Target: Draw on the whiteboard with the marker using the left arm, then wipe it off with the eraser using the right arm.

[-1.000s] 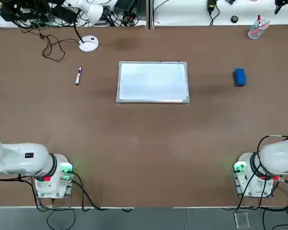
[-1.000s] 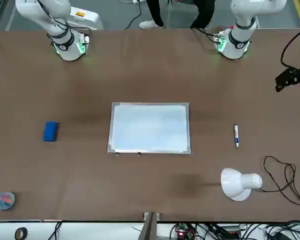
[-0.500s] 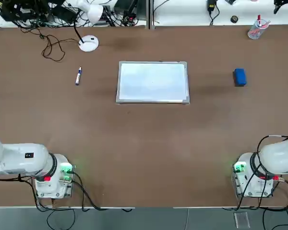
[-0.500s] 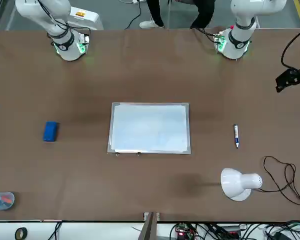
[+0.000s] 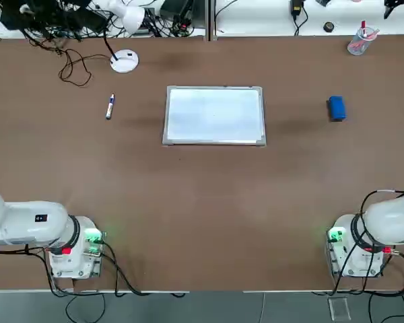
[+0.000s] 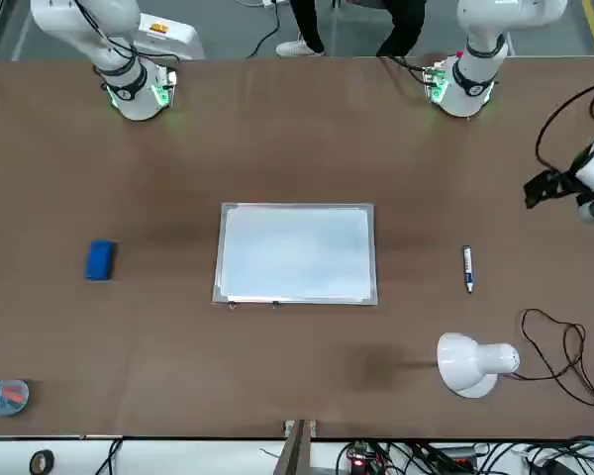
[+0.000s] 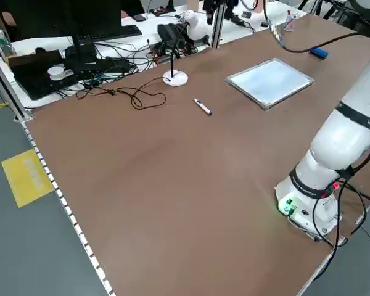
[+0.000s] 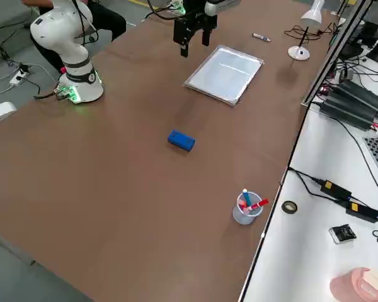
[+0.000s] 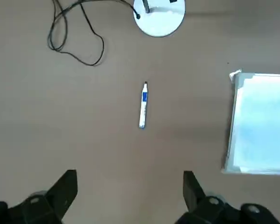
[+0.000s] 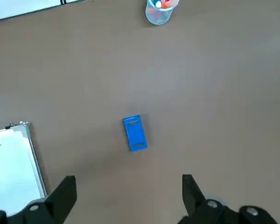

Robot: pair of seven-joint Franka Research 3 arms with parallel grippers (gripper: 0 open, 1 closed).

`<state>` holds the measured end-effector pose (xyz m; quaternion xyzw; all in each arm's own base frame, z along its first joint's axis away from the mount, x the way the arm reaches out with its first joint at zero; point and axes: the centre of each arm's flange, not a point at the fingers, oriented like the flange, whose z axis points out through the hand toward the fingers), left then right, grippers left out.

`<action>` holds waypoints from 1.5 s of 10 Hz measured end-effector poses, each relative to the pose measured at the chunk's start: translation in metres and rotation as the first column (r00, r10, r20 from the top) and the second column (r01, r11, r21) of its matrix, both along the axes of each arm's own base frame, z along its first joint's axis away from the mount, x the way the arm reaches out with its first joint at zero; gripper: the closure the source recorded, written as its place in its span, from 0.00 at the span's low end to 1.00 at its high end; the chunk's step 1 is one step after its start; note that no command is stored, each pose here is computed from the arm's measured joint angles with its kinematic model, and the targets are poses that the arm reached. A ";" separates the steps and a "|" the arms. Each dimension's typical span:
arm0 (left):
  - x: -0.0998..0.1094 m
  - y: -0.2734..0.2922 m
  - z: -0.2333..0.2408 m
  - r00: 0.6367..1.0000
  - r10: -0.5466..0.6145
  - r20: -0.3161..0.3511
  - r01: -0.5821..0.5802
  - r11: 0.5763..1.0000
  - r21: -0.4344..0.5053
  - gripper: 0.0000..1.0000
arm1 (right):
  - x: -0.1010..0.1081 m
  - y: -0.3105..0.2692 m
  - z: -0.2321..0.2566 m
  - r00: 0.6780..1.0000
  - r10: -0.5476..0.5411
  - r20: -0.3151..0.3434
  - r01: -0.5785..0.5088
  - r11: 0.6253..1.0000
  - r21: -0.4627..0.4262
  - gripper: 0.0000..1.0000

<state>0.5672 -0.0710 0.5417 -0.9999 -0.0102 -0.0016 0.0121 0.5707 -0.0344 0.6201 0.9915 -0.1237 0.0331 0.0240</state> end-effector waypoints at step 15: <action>-0.022 0.014 -0.304 0.995 0.024 0.098 -0.020 0.999 -0.045 0.10 | 0.001 0.007 0.000 1.000 0.008 0.009 -0.008 1.000 0.000 0.00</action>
